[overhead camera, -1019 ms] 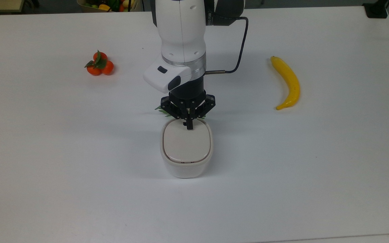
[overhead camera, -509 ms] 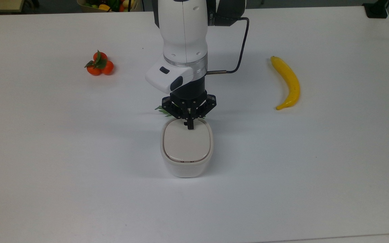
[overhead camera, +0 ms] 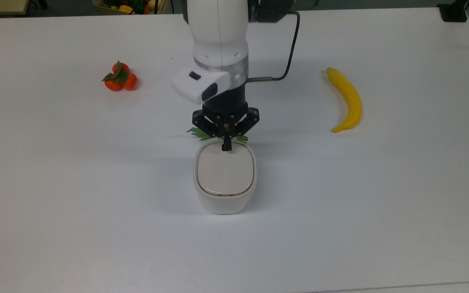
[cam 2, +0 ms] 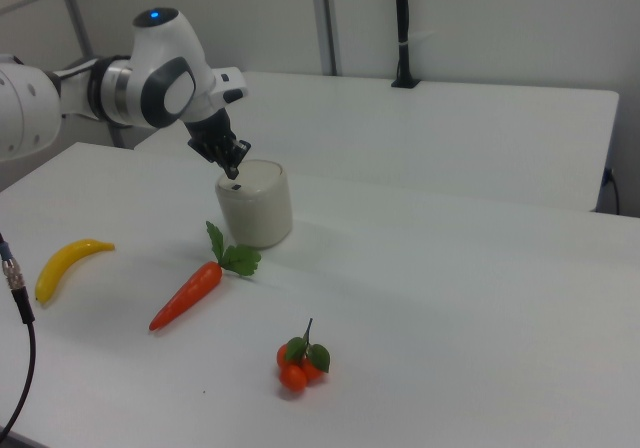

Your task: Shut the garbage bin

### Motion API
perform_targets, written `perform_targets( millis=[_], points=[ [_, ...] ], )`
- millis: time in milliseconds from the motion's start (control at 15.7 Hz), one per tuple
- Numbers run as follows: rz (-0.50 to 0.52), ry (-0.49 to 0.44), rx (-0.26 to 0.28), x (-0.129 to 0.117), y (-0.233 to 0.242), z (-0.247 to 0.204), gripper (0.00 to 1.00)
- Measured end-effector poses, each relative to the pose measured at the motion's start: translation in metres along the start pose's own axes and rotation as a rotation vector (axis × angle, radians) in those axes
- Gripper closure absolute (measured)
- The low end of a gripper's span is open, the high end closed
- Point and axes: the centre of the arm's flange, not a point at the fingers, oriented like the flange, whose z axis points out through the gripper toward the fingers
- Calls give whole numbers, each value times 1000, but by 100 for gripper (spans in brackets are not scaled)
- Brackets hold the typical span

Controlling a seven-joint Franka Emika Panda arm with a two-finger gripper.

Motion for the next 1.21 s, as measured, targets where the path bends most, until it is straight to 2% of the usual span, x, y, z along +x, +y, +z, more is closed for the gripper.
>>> perform_targets(
  millis=[255,382,446,573,828,891,1082,1210],
  points=[
    [5,-53,3,-7,4,-43,97],
    [9,-72,6,-12,6,-70,91],
    [17,-81,9,-15,11,-85,91],
    [38,-108,21,-23,21,-118,79],
    [55,-179,28,-45,33,-169,38],
    [60,-197,28,-50,35,-177,30],
    [71,-208,31,-61,38,-204,0],
    [73,-213,33,-69,40,-225,0]
  ],
)
